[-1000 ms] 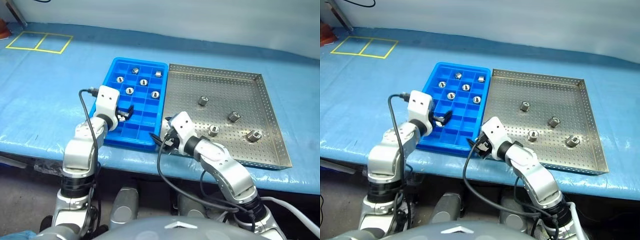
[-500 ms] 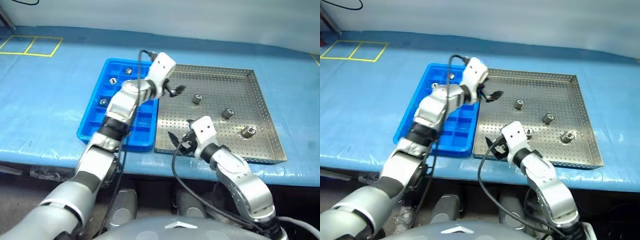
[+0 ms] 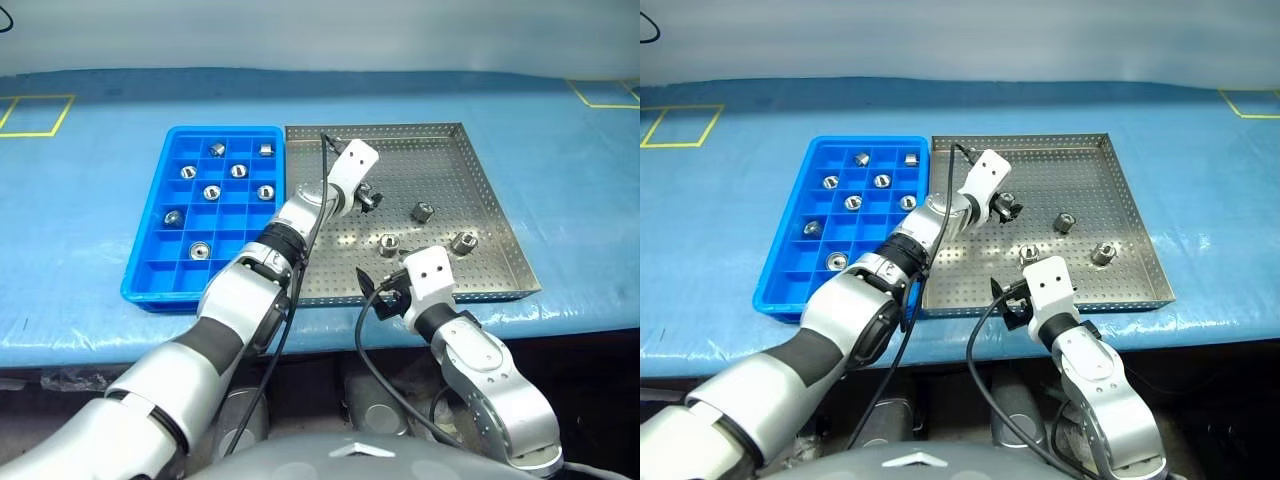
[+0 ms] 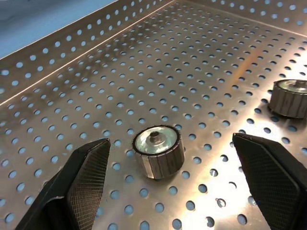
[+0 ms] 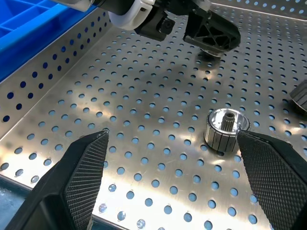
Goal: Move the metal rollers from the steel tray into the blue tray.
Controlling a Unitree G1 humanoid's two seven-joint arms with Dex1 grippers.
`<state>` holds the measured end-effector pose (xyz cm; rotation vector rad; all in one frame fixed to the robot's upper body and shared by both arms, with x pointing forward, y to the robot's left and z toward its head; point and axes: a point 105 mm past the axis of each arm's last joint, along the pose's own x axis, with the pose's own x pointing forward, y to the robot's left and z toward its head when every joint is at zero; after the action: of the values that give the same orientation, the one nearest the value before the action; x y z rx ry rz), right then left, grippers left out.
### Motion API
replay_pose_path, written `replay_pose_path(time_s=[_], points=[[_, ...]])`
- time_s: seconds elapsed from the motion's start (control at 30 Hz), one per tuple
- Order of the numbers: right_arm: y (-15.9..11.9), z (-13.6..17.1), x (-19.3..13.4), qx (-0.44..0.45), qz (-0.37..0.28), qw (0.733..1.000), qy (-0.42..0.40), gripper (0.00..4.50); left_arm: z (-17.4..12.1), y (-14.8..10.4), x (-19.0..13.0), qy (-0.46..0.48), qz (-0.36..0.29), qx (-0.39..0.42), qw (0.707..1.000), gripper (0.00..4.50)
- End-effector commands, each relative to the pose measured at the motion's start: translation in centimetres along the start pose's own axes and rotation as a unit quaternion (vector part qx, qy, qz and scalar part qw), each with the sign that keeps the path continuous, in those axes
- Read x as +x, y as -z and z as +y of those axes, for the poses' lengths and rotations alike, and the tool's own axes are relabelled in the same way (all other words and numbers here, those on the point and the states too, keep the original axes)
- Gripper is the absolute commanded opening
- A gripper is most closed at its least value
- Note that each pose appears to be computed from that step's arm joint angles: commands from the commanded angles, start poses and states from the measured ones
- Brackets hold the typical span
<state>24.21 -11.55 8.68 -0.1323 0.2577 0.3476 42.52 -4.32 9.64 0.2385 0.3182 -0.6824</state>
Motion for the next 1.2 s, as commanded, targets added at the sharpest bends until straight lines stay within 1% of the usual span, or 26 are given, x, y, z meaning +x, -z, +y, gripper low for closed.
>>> replay_pose_path(time_s=[0.03,0.17,0.43,0.53,0.6,0.7,0.8,0.93,1.03,1.1,1.2], points=[[-1.6,-0.2,-0.4,-0.007,-0.034,0.999,0.009,4.50,-1.0,-2.0,0.2,0.013,-0.032,-0.004,0.999,4.47],[-1.7,0.1,-0.3,-0.008,-0.036,0.999,0.004,4.50,-1.4,-1.4,0.3,0.025,-0.025,-0.026,0.999,4.47],[-1.8,0.1,-0.3,-0.010,-0.036,0.999,0.005,4.50,-0.6,-0.1,0.4,-0.026,0.001,-0.014,1.000,4.47],[-1.8,0.1,-0.3,-0.008,-0.036,0.999,0.007,4.50,-0.5,-0.3,0.4,-0.029,-0.006,-0.017,0.999,4.47],[-1.8,0.0,-0.3,-0.008,-0.036,0.999,0.009,4.50,-0.7,-1.1,0.4,-0.019,-0.022,-0.010,1.000,4.47],[-1.6,0.0,-0.4,-0.004,-0.033,0.999,0.011,4.50,-2.4,-2.5,0.3,0.052,-0.056,0.000,0.997,4.47],[-1.5,0.1,-0.4,-0.002,-0.030,1.000,0.008,4.50,-3.8,-2.5,-0.1,0.121,-0.059,0.024,0.991,4.47],[-1.6,0.4,-0.1,-0.002,-0.030,1.000,-0.001,4.50,-4.9,-1.2,-0.7,0.193,-0.028,0.068,0.978,4.47],[-1.6,0.4,0.1,-0.003,-0.031,1.000,-0.005,4.50,-5.3,0.0,-1.1,0.229,-0.003,0.086,0.970,4.47],[-1.6,0.5,0.2,-0.004,-0.030,1.000,-0.008,4.50,-5.8,1.2,-1.7,0.267,0.019,0.110,0.957,4.47],[-1.6,0.6,0.3,-0.004,-0.029,0.999,-0.011,4.50,-6.0,2.3,-1.9,0.281,0.037,0.137,0.949,4.47]])
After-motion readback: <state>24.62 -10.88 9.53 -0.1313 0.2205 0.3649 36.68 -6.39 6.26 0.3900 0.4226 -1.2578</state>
